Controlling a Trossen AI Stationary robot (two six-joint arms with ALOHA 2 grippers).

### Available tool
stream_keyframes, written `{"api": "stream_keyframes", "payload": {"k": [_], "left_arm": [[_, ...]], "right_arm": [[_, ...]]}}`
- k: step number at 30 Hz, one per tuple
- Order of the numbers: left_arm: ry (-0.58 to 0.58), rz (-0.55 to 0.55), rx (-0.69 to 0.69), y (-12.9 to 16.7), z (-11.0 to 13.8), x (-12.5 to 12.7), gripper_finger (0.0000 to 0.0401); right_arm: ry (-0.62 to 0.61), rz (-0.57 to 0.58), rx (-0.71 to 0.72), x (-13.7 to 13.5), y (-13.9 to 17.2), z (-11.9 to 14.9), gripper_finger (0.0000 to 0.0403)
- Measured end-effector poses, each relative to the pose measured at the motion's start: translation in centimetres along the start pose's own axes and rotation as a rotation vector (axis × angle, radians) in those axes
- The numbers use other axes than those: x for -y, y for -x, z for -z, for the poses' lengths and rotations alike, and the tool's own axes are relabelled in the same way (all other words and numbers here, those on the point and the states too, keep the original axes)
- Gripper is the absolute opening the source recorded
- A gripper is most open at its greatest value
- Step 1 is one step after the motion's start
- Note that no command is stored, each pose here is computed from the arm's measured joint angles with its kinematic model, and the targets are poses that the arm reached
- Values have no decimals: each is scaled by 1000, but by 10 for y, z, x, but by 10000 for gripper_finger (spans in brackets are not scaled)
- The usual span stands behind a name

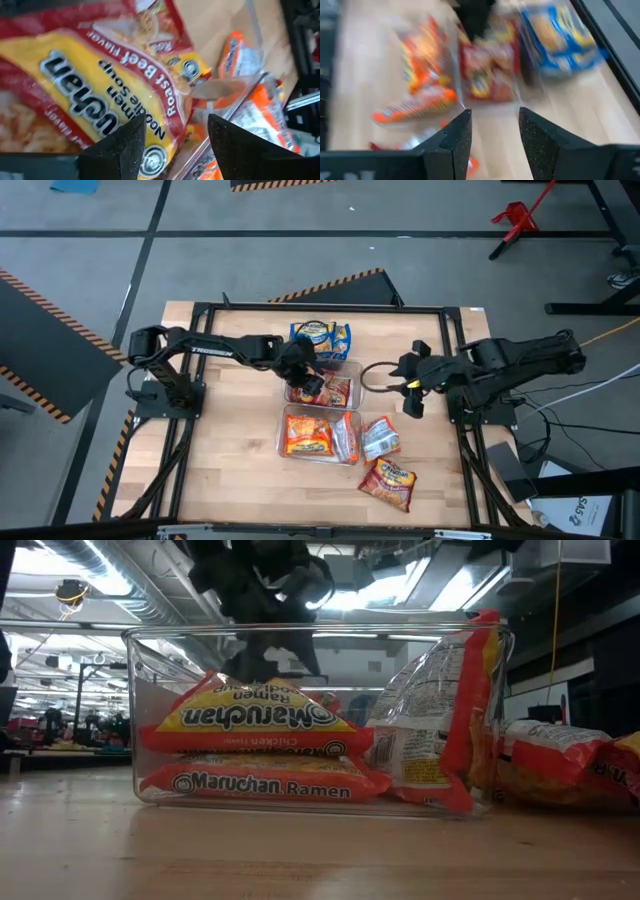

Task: Sort Maruchan noodles
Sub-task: Put the top red noodle pack into the top transparent bin, then put the orange noodle pack into the bottom transparent bin

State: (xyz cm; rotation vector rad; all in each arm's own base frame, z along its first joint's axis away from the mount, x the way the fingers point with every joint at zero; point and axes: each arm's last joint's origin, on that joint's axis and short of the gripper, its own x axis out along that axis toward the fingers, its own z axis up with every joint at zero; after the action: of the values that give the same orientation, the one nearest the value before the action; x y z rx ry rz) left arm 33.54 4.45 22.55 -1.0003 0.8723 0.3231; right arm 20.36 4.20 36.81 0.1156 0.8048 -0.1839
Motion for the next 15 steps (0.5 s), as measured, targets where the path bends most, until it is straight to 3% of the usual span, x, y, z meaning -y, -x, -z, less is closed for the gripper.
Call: {"api": "stream_keyframes", "payload": {"k": [9,15], "left_arm": [[1,0,-36,-11,1,-3,205],[-9,151,-62,8,-9,2,205]], "right_arm": [[-49,164,-221,0,-25,15,150],[-105,76,-320,-5,-54,37,150]]}}
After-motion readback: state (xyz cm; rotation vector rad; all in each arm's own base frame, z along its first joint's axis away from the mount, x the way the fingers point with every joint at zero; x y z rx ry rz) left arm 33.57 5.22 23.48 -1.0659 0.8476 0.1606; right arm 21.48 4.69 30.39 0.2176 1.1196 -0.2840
